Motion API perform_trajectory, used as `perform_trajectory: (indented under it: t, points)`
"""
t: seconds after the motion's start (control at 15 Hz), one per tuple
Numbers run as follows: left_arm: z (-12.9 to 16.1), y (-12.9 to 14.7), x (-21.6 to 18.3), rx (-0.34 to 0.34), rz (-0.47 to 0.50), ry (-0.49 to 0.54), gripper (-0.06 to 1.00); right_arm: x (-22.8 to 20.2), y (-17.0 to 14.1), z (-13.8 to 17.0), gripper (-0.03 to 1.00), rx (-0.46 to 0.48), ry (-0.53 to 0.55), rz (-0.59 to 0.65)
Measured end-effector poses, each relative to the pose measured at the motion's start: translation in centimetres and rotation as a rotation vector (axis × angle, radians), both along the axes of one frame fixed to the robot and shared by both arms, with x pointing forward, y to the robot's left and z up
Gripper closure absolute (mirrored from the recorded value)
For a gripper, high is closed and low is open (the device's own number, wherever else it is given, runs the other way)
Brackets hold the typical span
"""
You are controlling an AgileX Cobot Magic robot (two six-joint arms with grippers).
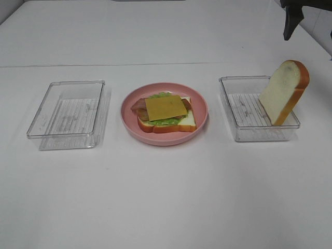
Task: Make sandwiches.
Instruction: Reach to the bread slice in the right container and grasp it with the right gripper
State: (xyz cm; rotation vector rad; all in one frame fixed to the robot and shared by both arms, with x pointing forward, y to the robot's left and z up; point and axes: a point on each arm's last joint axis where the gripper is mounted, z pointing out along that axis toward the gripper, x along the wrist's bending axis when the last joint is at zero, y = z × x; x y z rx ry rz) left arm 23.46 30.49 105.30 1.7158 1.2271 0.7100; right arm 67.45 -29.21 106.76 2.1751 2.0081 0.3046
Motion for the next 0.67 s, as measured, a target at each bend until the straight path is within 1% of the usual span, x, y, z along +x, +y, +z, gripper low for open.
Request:
perform_trajectory:
  t: [0.13,0.2,0.27,0.47,0.53,0.6,0.67]
  points:
    - [0.0,0.0,0.0,0.000,0.000,0.000,0.11,0.1,-1.4,-0.3,0.10,0.079,0.006,0.007]
    - [0.0,0.0,0.0,0.000,0.000,0.000,0.11,0.1,-1.6,-0.6,0.10,0.101,0.014,0.009]
    - [0.0,0.0,0.0,0.000,0.000,0.000,0.11,0.2,-1.8,-1.4,0.10,0.133,0.034,0.020]
    - [0.0,0.0,0.0,0.000,0.000,0.000,0.11,0.5,-1.8,-5.3,0.11,0.164,0.143,0.045]
    - [0.0,0.0,0.0,0.000,0.000,0.000,0.11,0.6,-1.8,-6.2,0.13,0.165,0.162,0.046]
    - [0.0,0.0,0.0,0.000,0.000,0.000,0.11,0.8,-1.8,-6.8,0.17,0.167,0.177,0.046]
    - [0.0,0.0,0.0,0.000,0.000,0.000,0.11,0.9,-1.8,-7.2,0.24,0.167,0.186,0.045]
